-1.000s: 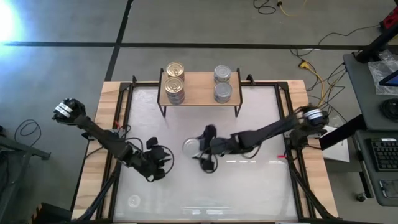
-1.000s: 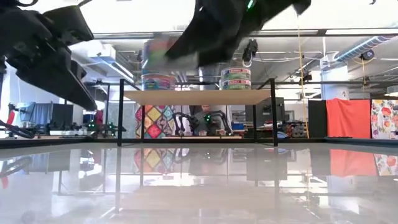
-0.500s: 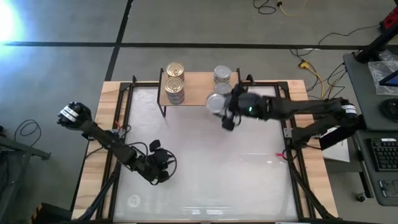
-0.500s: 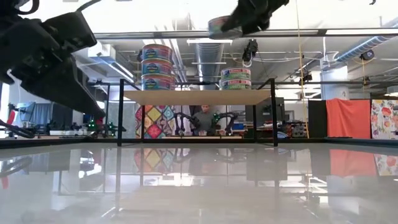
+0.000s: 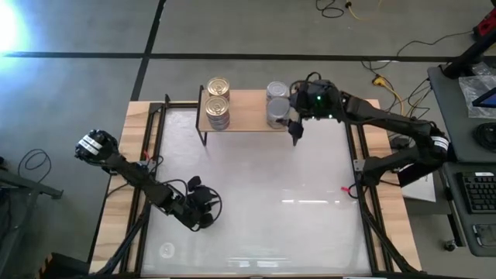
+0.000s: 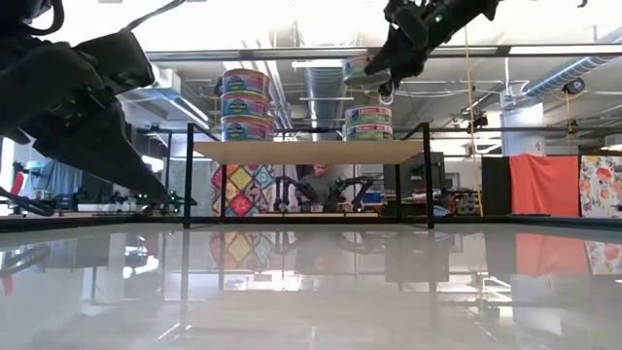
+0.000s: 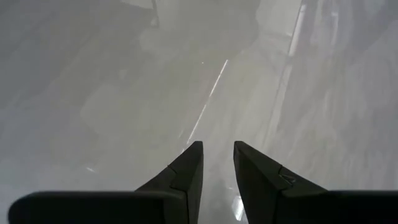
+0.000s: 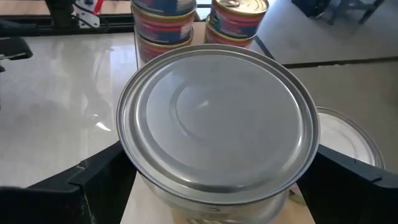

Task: Stack canned seafood by type on shelf
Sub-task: Stack the green tuna can on top of the other green tuna on the shelf

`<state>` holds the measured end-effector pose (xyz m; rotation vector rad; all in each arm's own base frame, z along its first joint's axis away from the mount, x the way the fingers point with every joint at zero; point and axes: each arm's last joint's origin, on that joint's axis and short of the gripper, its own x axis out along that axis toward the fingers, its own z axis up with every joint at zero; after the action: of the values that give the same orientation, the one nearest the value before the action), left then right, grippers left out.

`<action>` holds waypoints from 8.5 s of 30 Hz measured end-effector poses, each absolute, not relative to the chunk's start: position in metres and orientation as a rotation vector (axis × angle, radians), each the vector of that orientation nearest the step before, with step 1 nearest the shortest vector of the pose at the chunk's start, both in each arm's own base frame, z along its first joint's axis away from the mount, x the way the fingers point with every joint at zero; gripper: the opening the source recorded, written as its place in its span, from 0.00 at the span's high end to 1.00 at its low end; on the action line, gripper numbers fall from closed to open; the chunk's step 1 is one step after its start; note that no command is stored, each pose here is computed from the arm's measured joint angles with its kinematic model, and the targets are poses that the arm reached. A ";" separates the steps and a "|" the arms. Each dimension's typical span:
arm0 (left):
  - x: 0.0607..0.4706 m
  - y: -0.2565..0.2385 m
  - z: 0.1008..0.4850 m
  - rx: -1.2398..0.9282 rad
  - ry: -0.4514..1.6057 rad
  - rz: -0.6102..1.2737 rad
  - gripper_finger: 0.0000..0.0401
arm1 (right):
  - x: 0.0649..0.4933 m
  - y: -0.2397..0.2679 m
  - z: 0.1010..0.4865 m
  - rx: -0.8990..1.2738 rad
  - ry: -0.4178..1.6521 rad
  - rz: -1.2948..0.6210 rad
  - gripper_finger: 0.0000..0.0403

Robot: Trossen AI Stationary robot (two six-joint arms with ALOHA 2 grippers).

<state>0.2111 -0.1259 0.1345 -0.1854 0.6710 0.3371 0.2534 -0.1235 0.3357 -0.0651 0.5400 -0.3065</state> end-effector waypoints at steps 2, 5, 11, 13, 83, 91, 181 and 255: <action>0.212 -0.127 0.136 -0.201 0.663 0.338 0.81 | 0.250 -0.131 0.335 -0.071 0.538 -0.303 0.09; 0.215 -0.128 0.139 -0.213 0.648 0.335 0.81 | 0.245 -0.138 0.328 -0.078 0.559 -0.307 0.09; 0.222 -0.132 0.150 -0.214 0.590 0.361 0.81 | 0.242 -0.148 0.309 -0.074 0.563 -0.310 0.09; 0.224 -0.133 0.153 -0.210 0.583 0.355 0.81 | 0.240 -0.151 0.308 -0.075 0.561 -0.316 0.09; 0.410 -0.006 0.291 0.393 0.288 0.701 0.81 | 0.249 -0.162 0.289 -0.067 0.525 -0.304 0.01; 0.408 0.033 0.289 0.452 0.296 0.766 0.88 | 0.249 -0.162 0.289 -0.067 0.526 -0.304 0.01; 0.429 0.091 0.379 0.528 0.770 0.551 1.00 | 0.220 -0.144 0.312 -0.015 0.531 -0.380 0.01; 0.328 -0.017 0.353 0.400 0.662 0.547 1.00 | 0.220 -0.143 0.323 -0.082 0.485 -0.628 0.01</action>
<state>0.3282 -0.0173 0.3526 0.4000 0.6621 0.5472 0.2203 -0.1431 0.3230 -0.0823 0.4854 -0.6277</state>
